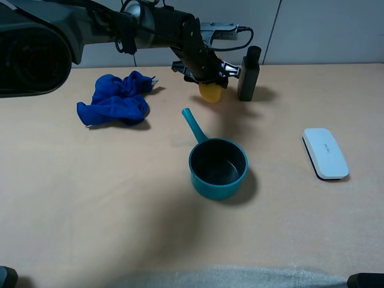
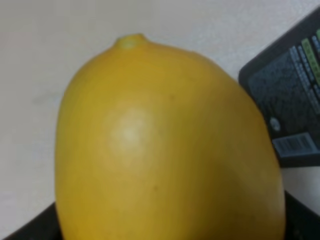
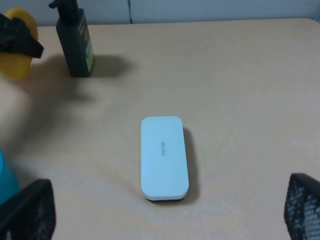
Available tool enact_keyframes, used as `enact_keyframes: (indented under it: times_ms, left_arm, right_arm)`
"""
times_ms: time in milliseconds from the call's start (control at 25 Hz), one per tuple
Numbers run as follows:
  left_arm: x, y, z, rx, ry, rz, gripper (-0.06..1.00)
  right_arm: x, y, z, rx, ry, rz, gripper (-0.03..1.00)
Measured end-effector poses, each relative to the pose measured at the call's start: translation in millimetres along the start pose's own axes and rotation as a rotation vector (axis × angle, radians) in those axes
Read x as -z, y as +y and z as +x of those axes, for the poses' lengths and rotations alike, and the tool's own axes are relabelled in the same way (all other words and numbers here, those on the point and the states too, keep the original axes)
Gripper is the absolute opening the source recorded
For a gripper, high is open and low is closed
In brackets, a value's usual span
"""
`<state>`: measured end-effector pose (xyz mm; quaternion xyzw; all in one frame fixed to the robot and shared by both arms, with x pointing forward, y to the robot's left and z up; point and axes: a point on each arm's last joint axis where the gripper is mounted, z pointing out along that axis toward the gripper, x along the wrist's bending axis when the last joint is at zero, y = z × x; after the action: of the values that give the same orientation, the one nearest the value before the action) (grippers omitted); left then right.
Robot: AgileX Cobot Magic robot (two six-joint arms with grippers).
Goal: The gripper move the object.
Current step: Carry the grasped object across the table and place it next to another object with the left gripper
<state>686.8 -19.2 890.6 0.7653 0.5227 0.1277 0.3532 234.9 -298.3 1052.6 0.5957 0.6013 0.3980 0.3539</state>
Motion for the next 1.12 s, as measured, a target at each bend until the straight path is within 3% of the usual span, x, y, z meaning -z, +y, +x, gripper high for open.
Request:
enact_keyframes:
  times_ms: [880, 1120]
  left_arm:
    - [-11.2, -7.1, 1.2, -0.001, -0.005, -0.017, 0.63]
    - [-11.2, -6.6, 1.1, -0.001, -0.006, -0.022, 0.82]
  right_arm:
    - [0.0, 0.0, 0.2, -0.001, 0.002, 0.000, 0.69]
    - [0.0, 0.0, 0.3, -0.002, 0.003, 0.000, 0.69]
